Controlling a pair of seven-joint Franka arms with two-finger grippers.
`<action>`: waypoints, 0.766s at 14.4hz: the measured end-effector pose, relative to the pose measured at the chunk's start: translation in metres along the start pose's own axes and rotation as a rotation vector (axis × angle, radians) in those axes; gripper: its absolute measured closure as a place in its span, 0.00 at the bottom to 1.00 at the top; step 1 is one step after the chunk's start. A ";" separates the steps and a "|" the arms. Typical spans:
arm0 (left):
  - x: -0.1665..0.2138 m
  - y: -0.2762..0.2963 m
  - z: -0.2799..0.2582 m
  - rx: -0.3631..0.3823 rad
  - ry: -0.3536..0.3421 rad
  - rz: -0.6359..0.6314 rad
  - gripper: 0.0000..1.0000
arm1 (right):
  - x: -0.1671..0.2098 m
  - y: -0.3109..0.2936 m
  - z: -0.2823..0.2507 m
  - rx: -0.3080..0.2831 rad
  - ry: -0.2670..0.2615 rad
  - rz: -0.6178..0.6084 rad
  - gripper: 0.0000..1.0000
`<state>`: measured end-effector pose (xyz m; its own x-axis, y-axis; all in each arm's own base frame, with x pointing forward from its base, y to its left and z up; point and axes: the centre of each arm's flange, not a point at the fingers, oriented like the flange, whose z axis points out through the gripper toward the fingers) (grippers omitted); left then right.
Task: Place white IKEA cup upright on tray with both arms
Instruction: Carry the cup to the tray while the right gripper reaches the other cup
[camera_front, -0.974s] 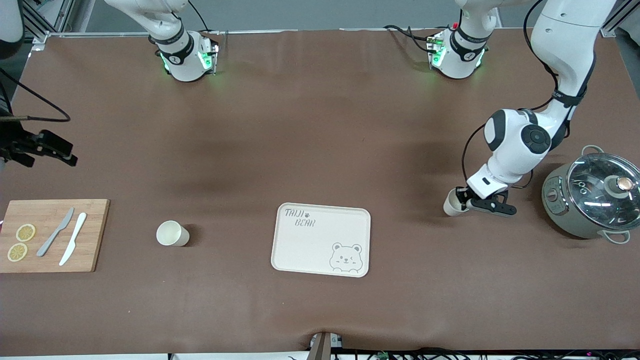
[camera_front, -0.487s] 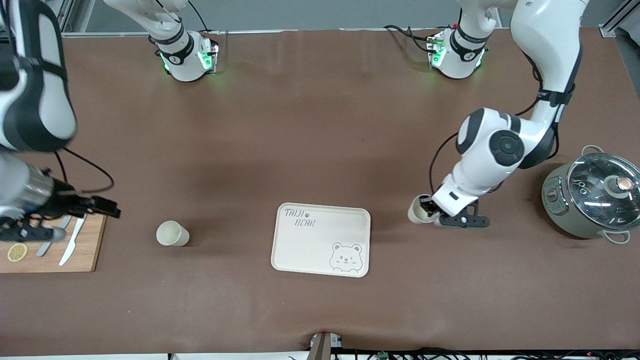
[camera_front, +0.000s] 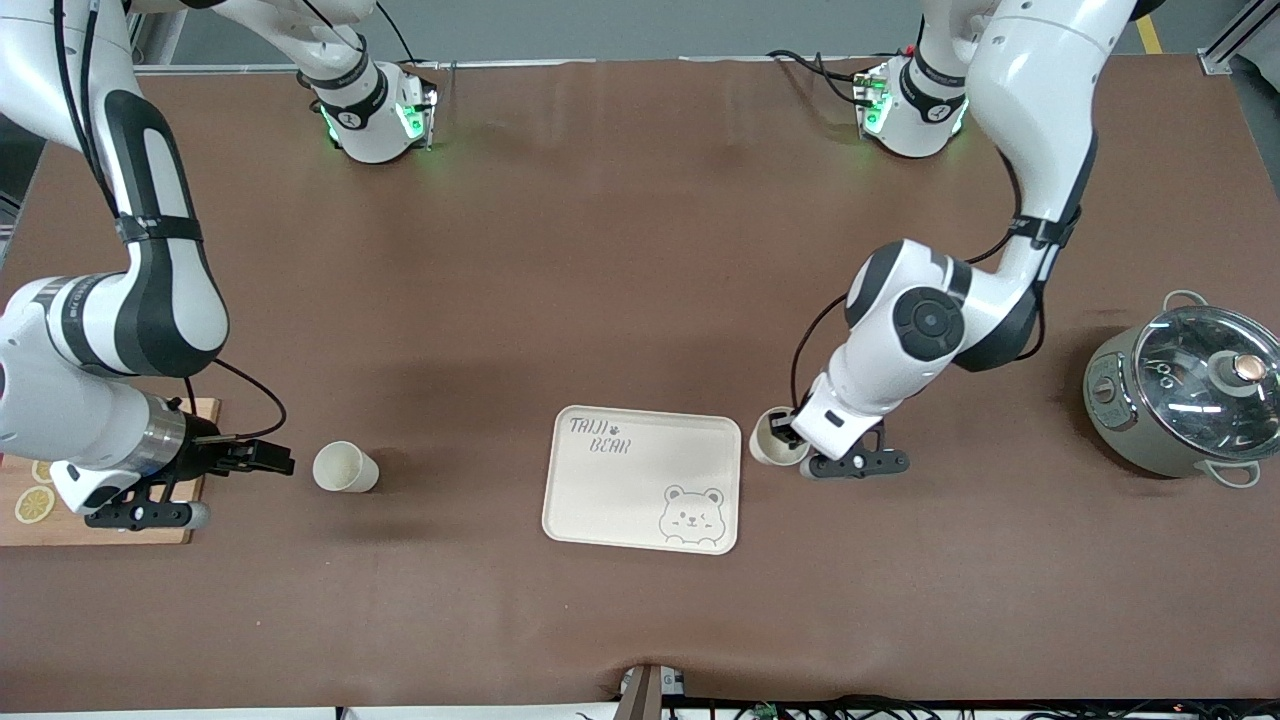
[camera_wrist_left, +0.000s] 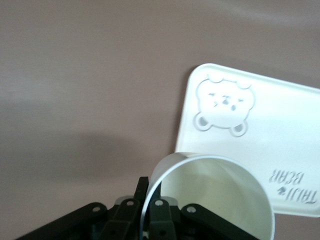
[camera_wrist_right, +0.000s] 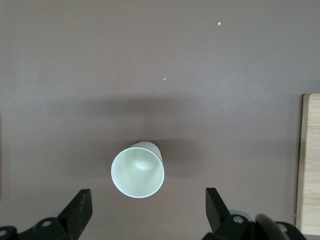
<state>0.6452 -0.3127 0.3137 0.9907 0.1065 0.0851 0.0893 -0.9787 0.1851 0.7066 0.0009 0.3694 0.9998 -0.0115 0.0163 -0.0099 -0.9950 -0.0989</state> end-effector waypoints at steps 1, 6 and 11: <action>0.001 0.011 0.007 0.001 0.006 -0.011 0.96 | 0.002 0.001 0.007 0.000 0.001 0.001 0.00; 0.003 0.046 0.044 0.008 0.020 -0.047 0.96 | 0.008 0.007 0.054 0.000 -0.001 0.009 0.00; 0.005 0.052 0.059 -0.014 0.036 -0.045 0.96 | 0.006 0.009 0.074 -0.001 0.006 -0.028 0.00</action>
<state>0.6611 -0.3737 0.2659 0.9812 0.1571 0.1119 0.1322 -0.9702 0.2033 0.7136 -0.0010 0.2946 0.9996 0.0158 0.0251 0.0181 -0.9951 -0.0969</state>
